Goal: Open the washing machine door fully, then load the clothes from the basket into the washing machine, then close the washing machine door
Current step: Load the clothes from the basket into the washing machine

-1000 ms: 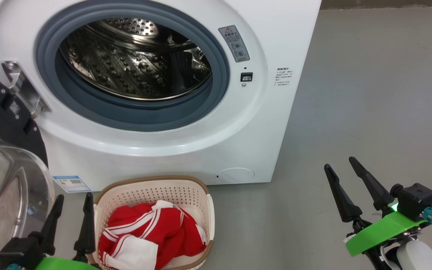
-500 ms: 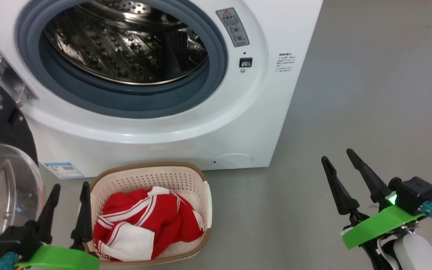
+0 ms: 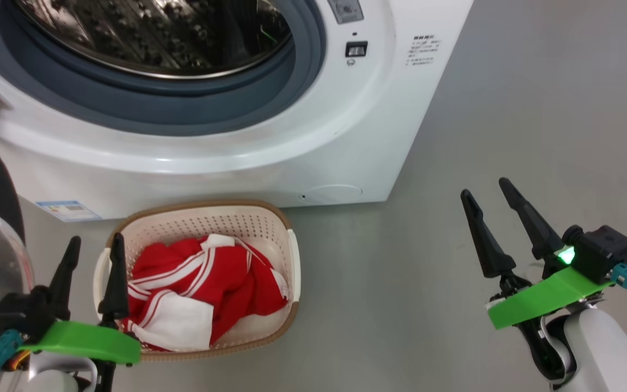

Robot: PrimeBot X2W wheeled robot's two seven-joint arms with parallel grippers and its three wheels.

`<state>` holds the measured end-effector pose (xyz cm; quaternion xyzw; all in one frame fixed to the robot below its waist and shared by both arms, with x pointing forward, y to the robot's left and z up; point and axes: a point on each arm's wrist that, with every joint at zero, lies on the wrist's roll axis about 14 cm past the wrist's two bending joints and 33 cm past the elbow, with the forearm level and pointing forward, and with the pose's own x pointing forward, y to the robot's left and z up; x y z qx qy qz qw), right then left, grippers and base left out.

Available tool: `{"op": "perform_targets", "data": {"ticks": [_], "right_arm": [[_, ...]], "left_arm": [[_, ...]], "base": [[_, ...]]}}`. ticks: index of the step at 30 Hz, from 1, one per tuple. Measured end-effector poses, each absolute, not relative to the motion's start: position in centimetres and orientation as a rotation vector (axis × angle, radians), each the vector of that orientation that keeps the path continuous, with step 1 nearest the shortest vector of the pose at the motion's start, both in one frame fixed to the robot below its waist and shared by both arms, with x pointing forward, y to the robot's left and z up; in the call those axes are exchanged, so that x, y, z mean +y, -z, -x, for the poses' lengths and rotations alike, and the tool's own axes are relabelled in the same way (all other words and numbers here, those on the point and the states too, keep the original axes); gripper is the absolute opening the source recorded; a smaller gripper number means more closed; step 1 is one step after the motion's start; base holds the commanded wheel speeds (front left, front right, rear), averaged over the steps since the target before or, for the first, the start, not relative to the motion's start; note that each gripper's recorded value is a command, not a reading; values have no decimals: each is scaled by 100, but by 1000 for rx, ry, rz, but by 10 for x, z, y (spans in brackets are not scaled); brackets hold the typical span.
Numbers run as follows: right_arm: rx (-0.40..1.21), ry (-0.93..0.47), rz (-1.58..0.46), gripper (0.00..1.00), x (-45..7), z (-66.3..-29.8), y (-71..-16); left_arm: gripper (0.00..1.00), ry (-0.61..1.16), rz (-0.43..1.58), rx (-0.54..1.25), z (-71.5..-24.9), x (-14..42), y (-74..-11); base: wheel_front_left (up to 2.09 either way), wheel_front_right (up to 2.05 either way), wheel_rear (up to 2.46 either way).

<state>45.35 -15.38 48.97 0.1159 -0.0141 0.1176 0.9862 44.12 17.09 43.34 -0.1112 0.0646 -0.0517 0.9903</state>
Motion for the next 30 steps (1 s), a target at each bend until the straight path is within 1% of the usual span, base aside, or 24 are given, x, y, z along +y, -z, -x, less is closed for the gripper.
{"op": "perform_targets", "data": {"ticks": [15, 21, 30], "right_arm": [[19, -209, -240, 100, -155, -483, -456], [41, -198, -240, 100, -157, -495, -439], [83, -176, -242, 100, -161, -508, -411]], "left_arm": [[100, 149, 239, 338, -471, 153, -352], [100, 155, 220, 423, -485, 154, -316], [100, 181, 221, 567, -494, 141, -258]], "base": [[0, 0, 0], [0, 0, 0], [0, 0, 0]]}}
